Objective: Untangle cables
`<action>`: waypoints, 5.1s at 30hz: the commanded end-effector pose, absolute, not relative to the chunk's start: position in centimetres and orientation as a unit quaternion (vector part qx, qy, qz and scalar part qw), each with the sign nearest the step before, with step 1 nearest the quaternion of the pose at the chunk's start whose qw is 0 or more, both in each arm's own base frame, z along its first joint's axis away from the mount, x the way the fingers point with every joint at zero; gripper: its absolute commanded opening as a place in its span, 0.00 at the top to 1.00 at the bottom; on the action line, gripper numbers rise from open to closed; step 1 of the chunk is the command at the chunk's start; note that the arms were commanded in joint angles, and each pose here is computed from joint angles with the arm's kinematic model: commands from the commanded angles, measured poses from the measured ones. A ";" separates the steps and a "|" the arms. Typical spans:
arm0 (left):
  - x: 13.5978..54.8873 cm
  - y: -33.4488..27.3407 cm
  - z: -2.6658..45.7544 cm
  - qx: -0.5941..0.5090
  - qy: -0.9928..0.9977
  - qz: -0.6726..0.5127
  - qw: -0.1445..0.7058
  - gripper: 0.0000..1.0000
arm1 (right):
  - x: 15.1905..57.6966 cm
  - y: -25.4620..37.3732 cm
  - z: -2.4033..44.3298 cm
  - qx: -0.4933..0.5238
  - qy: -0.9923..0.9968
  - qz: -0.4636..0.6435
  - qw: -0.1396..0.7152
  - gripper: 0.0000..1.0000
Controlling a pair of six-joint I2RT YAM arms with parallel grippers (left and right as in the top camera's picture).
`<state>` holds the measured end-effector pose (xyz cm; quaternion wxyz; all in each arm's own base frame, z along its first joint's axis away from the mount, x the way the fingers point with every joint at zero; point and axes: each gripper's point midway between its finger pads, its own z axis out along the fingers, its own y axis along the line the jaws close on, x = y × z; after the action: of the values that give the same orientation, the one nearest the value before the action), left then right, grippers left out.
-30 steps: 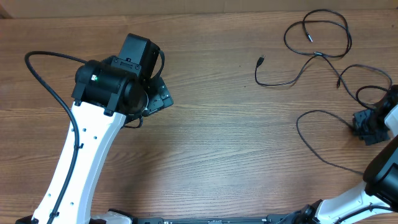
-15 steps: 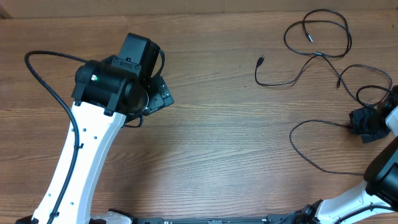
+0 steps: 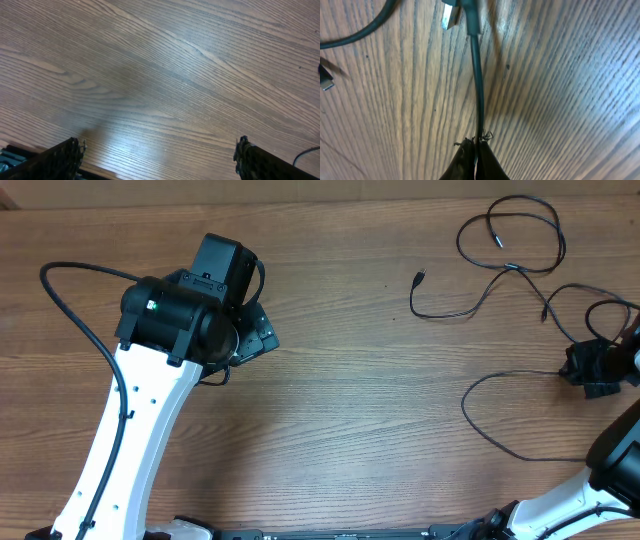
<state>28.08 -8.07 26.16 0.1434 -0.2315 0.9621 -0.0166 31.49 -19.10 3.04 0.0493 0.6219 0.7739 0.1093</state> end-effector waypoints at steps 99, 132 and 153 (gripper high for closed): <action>28.4 -7.8 26.9 -0.223 0.962 -0.016 0.158 0.00 | 27.9 -26.2 4.4 0.672 0.736 -0.067 0.047 0.96; 28.2 -7.9 26.8 -0.220 0.963 -0.018 0.154 0.00 | 26.5 -25.7 4.9 0.674 0.734 -0.084 0.027 0.16; 28.2 -7.9 26.8 -0.221 0.963 -0.019 0.154 0.00 | 29.9 -14.2 15.2 0.563 0.809 0.146 0.082 0.08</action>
<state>28.06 -8.07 26.15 0.1429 -0.2278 0.9630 -0.0159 29.23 -15.79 13.62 0.0658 0.5974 0.7896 0.1237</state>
